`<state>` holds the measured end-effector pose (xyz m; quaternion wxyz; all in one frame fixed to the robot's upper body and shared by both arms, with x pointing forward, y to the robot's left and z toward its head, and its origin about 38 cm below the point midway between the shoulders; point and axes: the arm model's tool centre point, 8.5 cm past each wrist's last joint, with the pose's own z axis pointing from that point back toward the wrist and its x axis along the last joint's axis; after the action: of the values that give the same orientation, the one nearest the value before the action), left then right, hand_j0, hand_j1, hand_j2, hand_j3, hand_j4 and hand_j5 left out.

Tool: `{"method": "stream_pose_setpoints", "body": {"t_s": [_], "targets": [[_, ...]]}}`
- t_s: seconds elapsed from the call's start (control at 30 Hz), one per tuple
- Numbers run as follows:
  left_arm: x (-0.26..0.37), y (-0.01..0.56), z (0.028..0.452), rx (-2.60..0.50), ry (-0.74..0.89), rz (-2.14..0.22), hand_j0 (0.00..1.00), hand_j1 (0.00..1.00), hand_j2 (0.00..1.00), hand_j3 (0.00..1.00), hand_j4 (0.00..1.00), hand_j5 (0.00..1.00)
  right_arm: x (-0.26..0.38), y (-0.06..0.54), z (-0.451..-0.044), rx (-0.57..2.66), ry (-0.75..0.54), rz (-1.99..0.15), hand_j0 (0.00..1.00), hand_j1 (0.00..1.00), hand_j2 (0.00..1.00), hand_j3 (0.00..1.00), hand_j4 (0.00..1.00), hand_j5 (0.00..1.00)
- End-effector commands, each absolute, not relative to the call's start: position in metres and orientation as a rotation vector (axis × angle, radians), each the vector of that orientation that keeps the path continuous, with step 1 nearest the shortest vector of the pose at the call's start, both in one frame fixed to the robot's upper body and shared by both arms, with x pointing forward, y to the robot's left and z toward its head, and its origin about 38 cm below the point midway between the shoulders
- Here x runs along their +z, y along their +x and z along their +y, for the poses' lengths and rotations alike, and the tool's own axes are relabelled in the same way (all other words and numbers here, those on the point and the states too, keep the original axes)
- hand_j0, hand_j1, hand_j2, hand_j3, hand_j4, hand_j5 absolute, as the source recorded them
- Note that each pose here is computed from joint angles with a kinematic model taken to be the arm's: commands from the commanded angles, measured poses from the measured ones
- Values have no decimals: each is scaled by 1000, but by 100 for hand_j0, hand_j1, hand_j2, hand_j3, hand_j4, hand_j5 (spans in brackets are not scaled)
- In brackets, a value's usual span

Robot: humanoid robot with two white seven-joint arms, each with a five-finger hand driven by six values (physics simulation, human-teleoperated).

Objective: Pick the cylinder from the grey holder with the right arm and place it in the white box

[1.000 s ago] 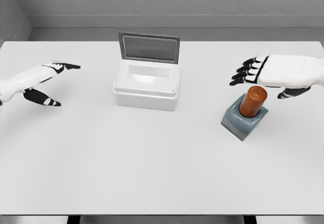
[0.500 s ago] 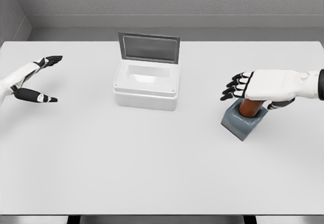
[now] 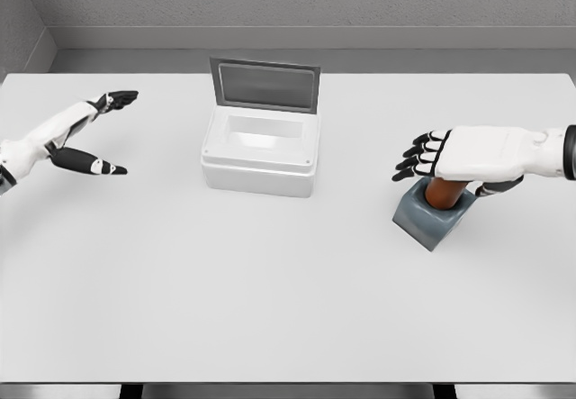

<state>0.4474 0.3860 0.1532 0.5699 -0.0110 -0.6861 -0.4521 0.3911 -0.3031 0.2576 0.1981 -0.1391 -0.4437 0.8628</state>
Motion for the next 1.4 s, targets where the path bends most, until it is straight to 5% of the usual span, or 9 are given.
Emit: {"method": "stream_pose_setpoints", "body": {"t_s": [0.0,0.13,0.5,0.83,1.37], "targets": [[152,442,373,-1017,-204,-1605,100,100,100,100,100,100,256,391,-303,2414,-388,-1236,100,100,100,100,100,100],[156,438,367,-1054,-330,-1584,100,100,100,100,100,100,256,391,-301,2417,-382,-1243,95,95,95,95,95,95],[156,455,361,-1100,-253,-1509,100,100,100,100,100,100,255,391,-301,2416,-380,-1243,60,60,60,60,60,60],[155,454,361,-1103,-253,-1509,100,100,100,100,100,100,255,391,-307,2409,-388,-1226,39,39,39,39,39,39],[157,455,362,-1104,-249,-1509,100,100,100,100,100,100,292,409,-309,2294,-448,-1373,31,31,31,31,31,31]]}}
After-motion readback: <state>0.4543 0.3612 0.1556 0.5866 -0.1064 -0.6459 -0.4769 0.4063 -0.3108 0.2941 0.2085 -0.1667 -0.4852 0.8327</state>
